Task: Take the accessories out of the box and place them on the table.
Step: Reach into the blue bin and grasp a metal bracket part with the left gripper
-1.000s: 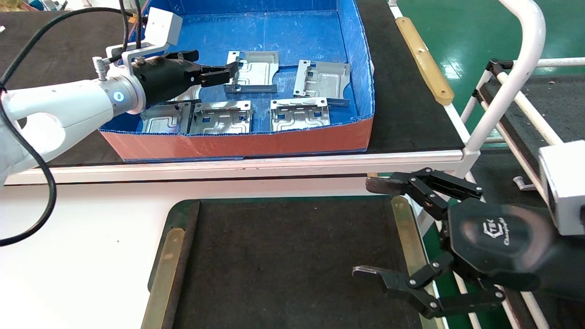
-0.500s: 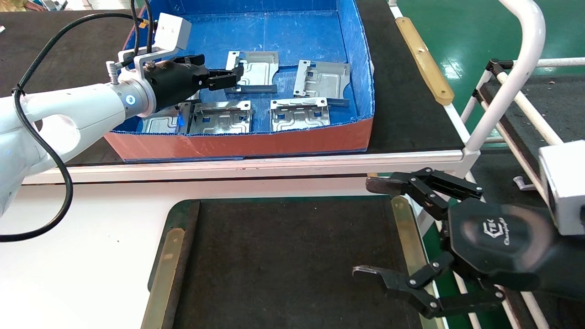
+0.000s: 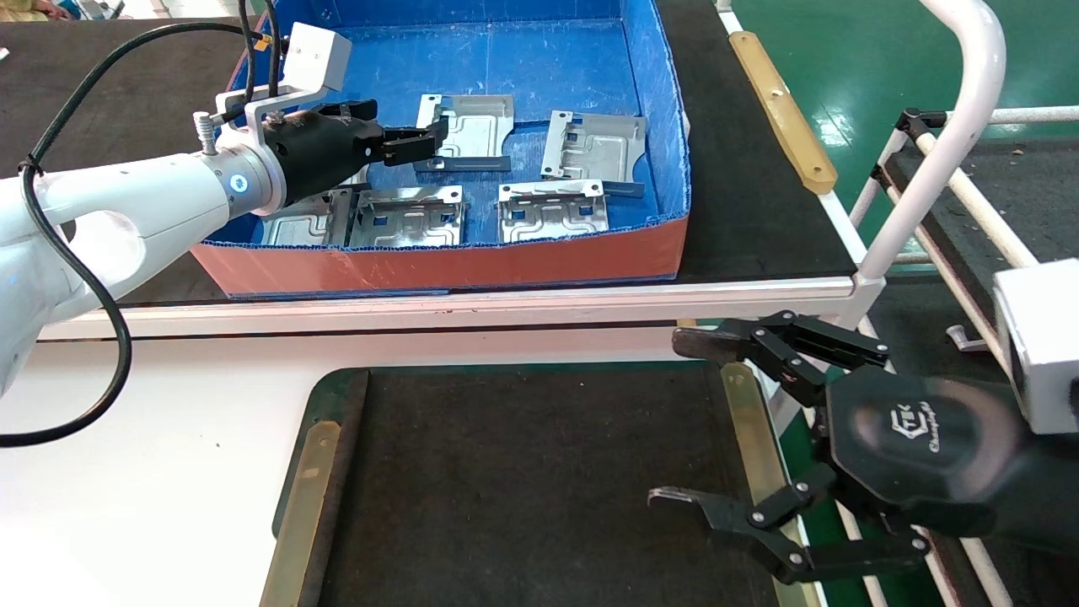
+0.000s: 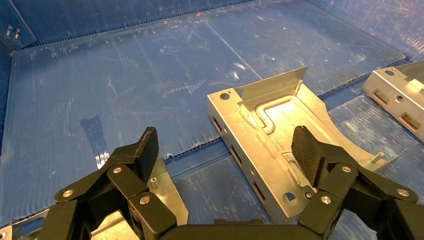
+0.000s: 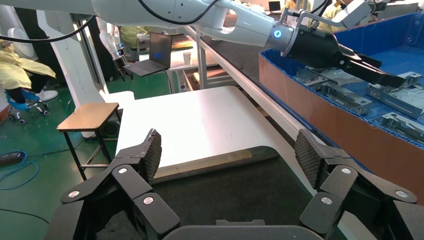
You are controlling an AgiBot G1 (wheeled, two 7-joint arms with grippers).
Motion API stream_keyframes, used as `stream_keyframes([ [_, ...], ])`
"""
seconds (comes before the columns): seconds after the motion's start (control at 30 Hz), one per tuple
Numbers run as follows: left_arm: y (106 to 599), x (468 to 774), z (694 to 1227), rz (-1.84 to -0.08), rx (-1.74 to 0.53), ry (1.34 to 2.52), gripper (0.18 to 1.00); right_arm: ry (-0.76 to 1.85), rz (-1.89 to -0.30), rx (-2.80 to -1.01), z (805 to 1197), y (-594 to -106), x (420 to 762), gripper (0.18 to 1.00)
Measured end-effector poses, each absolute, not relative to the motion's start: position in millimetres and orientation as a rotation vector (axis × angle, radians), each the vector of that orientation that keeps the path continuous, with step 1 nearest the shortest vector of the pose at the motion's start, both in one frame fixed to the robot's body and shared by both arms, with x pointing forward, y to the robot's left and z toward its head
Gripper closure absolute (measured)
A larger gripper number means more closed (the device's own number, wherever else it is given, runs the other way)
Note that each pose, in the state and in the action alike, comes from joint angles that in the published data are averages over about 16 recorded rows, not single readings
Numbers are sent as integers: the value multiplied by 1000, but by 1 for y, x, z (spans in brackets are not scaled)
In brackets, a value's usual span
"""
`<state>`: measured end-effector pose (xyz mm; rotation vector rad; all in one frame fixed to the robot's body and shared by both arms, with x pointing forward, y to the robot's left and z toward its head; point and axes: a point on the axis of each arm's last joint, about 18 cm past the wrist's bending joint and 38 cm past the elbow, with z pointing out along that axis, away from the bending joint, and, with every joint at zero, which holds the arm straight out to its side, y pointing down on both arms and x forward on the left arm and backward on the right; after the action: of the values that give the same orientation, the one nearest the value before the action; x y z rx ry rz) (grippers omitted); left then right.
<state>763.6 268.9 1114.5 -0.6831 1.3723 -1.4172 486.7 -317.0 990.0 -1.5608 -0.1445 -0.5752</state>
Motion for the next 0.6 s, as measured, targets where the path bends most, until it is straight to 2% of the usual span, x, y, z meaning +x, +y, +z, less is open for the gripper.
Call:
stream_keyframes([
  [0.17,269,763,1115,-1417,-682,1373,228,-145,-575,-1561,990,-317,487,229],
  [0.37,269,763,1115,-1417,-680,1373,293,-145,-575,-1561,990,-317,487,303],
  [0.6,269,763,1115,-1418,-680,1374,420,-145,-575,-1561,990,-317,487,433],
])
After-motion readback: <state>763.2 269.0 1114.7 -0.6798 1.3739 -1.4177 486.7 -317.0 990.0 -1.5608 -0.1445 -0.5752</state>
